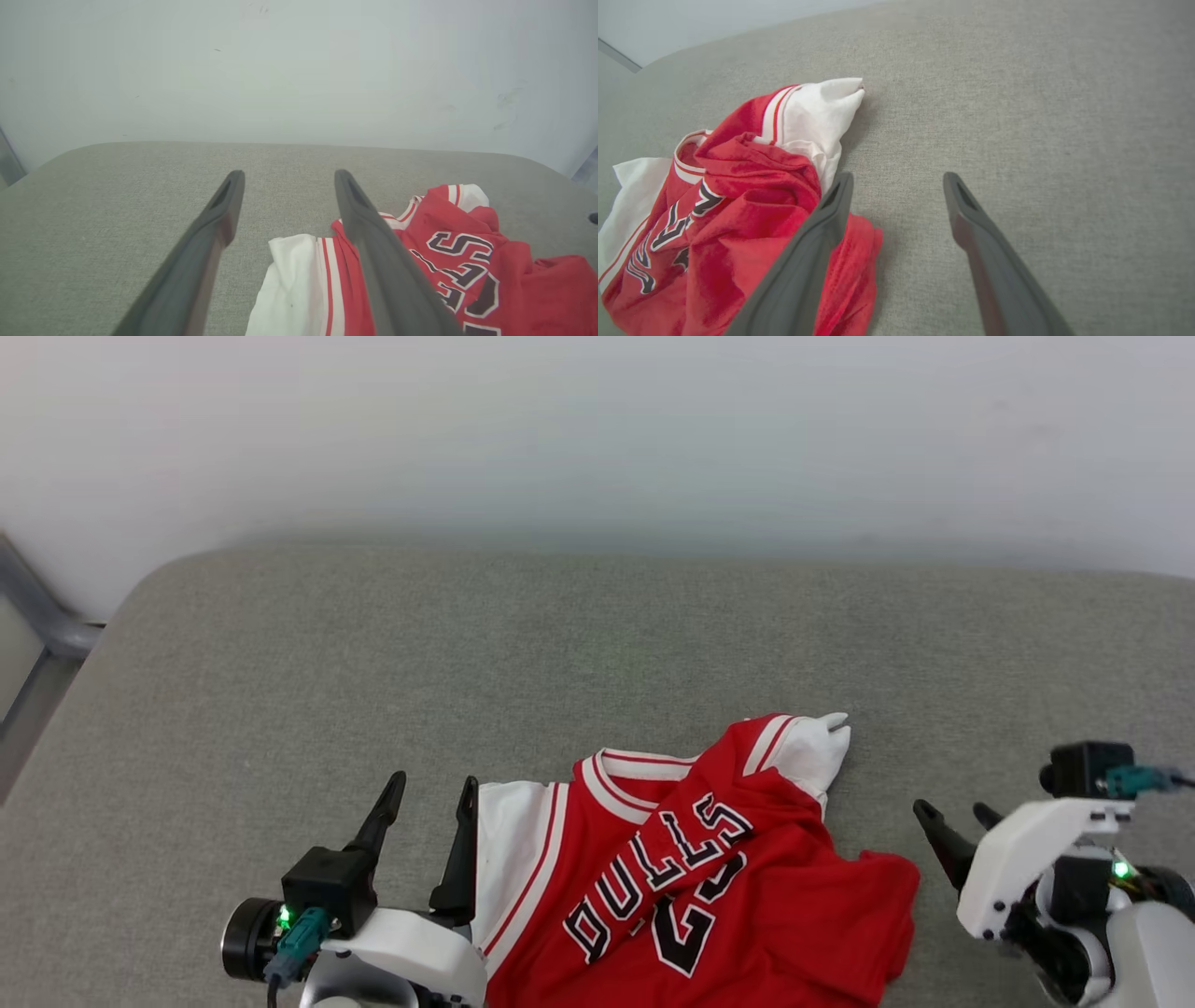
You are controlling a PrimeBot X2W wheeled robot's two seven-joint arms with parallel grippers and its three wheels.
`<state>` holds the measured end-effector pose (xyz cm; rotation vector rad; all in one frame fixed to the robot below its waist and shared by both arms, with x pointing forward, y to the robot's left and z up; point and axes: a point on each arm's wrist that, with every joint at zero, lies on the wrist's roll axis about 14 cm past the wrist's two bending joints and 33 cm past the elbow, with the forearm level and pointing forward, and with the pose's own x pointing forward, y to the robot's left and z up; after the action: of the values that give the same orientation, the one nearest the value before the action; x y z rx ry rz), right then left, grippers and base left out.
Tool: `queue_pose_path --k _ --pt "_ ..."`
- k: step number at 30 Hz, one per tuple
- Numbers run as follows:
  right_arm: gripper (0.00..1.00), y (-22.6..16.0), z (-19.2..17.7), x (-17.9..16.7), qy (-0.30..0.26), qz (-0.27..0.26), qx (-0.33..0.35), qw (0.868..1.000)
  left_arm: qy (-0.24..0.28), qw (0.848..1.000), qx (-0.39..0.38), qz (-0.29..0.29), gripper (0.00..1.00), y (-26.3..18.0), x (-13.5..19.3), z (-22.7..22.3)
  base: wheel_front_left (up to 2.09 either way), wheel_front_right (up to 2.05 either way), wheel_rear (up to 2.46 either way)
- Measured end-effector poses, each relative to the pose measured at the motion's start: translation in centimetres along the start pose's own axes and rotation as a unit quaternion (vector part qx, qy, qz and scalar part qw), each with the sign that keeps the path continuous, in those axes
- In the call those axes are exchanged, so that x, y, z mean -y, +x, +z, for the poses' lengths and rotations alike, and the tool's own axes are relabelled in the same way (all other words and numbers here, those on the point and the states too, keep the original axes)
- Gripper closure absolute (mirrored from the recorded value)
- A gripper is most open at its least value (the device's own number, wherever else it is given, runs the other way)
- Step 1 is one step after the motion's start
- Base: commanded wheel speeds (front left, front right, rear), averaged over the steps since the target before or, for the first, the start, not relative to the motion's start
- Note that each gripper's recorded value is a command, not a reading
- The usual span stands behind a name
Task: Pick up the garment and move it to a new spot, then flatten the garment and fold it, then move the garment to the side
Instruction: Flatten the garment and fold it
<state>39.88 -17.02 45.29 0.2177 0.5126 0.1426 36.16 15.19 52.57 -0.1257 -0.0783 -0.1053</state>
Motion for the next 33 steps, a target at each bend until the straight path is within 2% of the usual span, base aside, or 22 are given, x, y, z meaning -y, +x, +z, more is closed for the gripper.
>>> queue_pose_path --k 4,12,21,22,23,24,28,33 --pt "0.0 3.0 0.2 -1.9 -0.024 0.032 -0.061 0.997 -0.002 1.0 0.003 0.006 0.0 0.5 -0.4 0.0 0.0 0.0 0.0" --pt "0.0 7.4 -2.5 -5.6 -0.089 0.081 -0.171 0.978 -0.007 0.999 -0.013 0.033 0.0 1.0 -2.0 -1.4 0.0 0.0 0.0" --pt "0.0 9.0 -7.4 -5.5 -0.11 0.081 -0.292 0.947 -0.011 0.998 -0.033 0.043 0.0 1.7 -2.7 -3.0 0.0 0.0 0.0" --pt "0.52 9.0 -7.4 -5.5 -0.108 0.082 -0.296 0.945 -0.013 0.998 -0.033 0.044 0.0 1.7 -2.7 -3.1 0.0 0.0 0.0" --pt "0.72 9.0 -7.4 -5.6 -0.108 0.083 -0.297 0.945 -0.014 0.998 -0.032 0.044 0.0 1.8 -2.6 -3.1 0.0 0.0 0.0" --pt "1.0 9.1 -7.2 -5.6 -0.107 0.085 -0.292 0.947 -0.015 0.998 -0.032 0.044 0.0 1.8 -2.6 -3.1 0.0 0.0 0.0" --pt "1.0 9.6 -4.9 -5.9 -0.112 0.091 -0.238 0.961 -0.016 0.998 -0.03 0.044 0.0 1.8 -2.6 -3.0 0.0 0.0 0.0" --pt "1.0 9.6 0.9 -5.4 -0.127 0.089 -0.138 0.978 -0.02 0.999 -0.027 0.04 0.0 1.6 -2.2 -2.8 0.0 0.0 0.0"
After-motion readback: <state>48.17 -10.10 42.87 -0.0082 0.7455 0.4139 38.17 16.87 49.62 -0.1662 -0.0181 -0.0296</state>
